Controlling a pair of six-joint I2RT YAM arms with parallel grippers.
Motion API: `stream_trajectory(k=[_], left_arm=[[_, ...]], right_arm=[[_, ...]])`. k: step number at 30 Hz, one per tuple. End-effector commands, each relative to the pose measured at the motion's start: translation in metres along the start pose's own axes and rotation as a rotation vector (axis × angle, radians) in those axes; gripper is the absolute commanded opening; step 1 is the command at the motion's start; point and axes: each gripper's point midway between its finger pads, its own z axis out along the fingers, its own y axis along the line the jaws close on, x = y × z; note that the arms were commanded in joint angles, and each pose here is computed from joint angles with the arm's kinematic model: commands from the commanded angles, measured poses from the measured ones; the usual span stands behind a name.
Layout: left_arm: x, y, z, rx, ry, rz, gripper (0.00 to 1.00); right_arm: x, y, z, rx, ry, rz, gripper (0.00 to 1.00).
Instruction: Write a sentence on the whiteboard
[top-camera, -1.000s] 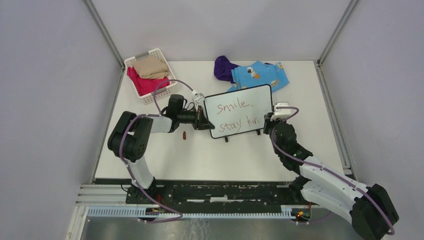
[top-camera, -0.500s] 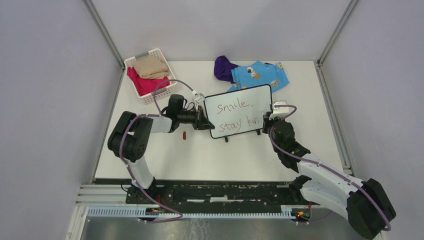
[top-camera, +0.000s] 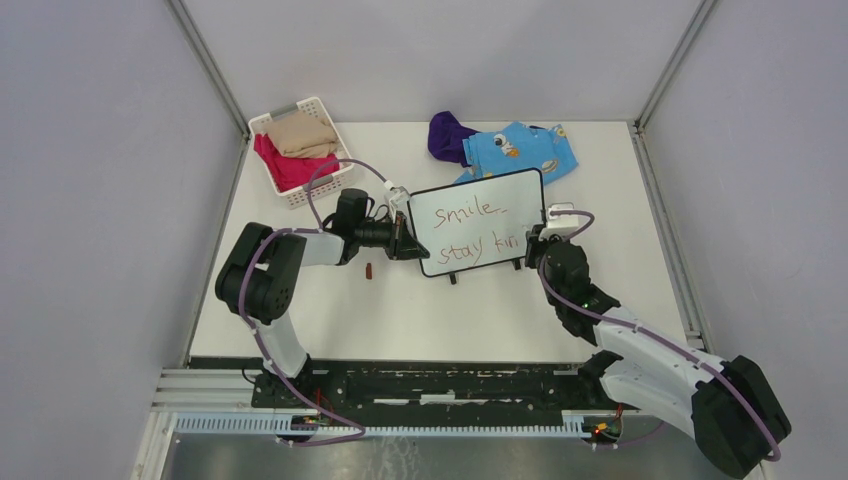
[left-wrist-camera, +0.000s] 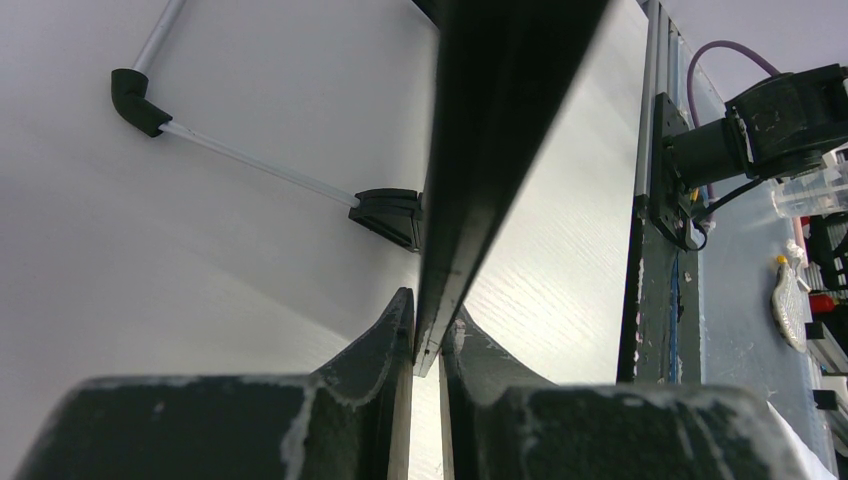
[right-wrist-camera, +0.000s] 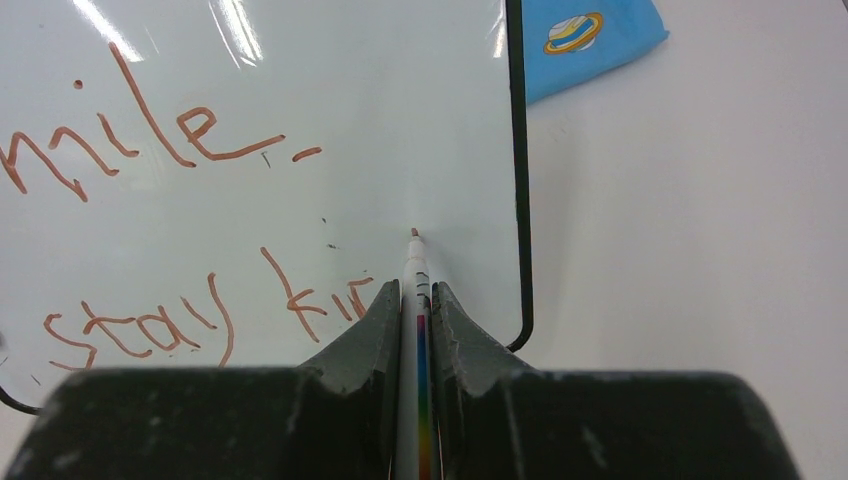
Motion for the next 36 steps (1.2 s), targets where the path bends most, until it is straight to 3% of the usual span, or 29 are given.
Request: stream_trajectory(k=[1, 20, 36], left_arm=[[0.016, 0.026, 0.001, -0.120, 0.042, 0.007, 0.02], [0.018, 0.026, 0.002, -0.120, 0.046, 0.003, 0.02], [0.019, 0.026, 0.002, -0.121, 0.048, 0.003, 0.02]], right_arm=[[0.002, -0.003, -0.002, 0.007, -0.013, 0.032, 0.00], [0.033, -0.010, -0.013, 0.001, 0.036, 0.035, 0.00], [-0.003, 0.003, -0.001, -0.021, -0.017, 0.036, 0.00]])
